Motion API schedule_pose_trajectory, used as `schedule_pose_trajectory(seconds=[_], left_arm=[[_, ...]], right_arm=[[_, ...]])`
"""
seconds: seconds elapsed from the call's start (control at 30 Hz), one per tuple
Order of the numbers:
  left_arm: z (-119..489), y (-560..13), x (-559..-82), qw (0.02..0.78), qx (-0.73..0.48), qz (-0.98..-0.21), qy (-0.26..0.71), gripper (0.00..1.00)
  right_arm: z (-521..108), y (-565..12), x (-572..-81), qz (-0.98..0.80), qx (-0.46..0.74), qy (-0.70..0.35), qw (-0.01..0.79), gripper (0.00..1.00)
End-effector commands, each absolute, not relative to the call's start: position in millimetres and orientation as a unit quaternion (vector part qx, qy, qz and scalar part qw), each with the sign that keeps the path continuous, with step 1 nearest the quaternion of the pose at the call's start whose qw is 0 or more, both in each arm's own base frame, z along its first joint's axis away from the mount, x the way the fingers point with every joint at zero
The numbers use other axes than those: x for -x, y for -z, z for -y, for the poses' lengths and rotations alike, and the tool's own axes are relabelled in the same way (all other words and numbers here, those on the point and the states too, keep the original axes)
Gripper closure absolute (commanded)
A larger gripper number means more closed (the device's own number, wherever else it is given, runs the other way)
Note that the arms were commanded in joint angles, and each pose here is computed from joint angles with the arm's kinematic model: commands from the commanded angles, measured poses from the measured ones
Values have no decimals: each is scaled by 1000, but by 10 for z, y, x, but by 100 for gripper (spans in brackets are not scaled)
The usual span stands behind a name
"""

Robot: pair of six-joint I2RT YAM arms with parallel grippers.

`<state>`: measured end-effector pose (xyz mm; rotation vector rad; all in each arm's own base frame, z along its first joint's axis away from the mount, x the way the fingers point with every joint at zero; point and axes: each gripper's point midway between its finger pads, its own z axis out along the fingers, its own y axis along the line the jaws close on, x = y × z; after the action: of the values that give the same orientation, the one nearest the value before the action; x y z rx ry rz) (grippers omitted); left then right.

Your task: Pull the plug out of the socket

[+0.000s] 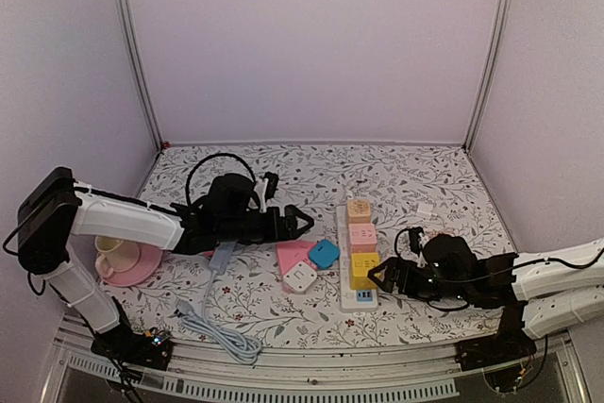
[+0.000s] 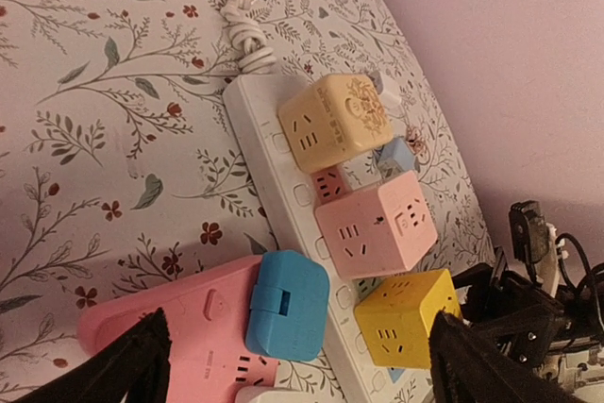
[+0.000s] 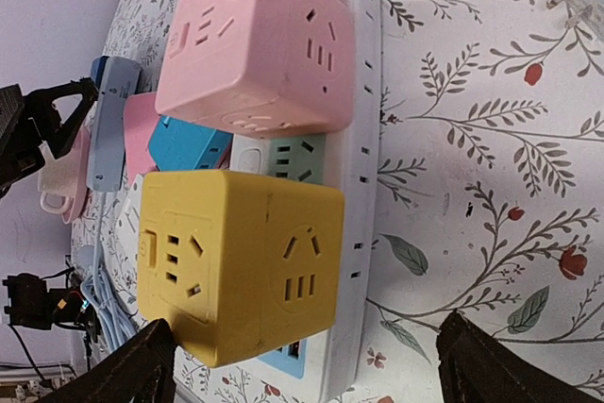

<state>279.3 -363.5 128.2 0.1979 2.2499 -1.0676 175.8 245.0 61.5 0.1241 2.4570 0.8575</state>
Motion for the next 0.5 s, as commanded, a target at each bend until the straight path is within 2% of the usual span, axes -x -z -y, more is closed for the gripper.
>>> schedule_pose_trajectory(seconds=[0.0,0.23,0.47], left_arm=[[3814,-1336,-2762,309,-81,-846,428,4],[3918,-1202,-2774,289,-61,-848,439,5],[4066,-1190,-2769,270,-47,-838,472,5]], right_arm=[[-1901,-196,-1678,-953,-40,-171,248,4],[-2200,-790,-1854,-939,4,-176,295,3],[-2496,-970,-1912,-939,47,-142,311,3]])
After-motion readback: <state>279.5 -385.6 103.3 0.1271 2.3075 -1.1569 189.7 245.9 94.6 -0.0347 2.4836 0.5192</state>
